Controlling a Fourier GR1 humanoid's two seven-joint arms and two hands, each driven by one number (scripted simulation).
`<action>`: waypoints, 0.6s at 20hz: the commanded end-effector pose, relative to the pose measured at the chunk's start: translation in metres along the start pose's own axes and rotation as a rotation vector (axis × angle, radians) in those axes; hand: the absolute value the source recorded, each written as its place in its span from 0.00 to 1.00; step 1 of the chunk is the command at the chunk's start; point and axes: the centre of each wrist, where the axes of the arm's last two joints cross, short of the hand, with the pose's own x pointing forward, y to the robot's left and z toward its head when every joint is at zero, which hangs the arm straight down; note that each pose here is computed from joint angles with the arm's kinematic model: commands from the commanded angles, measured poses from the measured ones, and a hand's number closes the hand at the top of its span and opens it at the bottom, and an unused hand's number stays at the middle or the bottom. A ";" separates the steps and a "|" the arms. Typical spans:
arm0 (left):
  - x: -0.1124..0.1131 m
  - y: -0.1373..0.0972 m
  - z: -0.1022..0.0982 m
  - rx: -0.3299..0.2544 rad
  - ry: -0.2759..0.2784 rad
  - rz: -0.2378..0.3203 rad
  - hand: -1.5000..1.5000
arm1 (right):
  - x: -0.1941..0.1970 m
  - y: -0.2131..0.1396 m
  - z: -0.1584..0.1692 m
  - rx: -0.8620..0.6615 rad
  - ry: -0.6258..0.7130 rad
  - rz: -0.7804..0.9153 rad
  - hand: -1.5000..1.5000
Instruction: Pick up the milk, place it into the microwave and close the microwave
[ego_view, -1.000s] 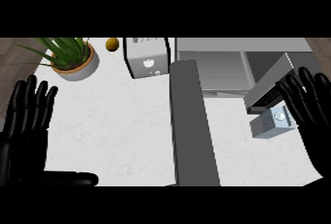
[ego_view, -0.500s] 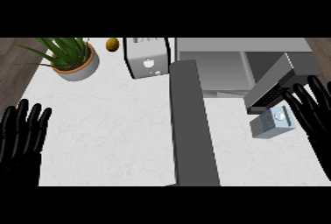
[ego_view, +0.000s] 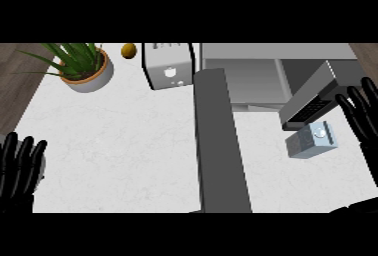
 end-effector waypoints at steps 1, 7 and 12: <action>0.004 -0.007 0.011 0.021 0.003 -0.018 0.00 | -0.018 -0.017 0.011 -0.035 0.036 0.012 0.00; 0.014 0.012 0.008 0.010 -0.002 -0.012 0.00 | -0.068 -0.043 -0.003 -0.105 0.079 0.022 0.00; 0.004 0.019 0.019 -0.002 0.023 -0.002 0.00 | -0.095 -0.056 0.026 -0.155 0.098 0.026 0.00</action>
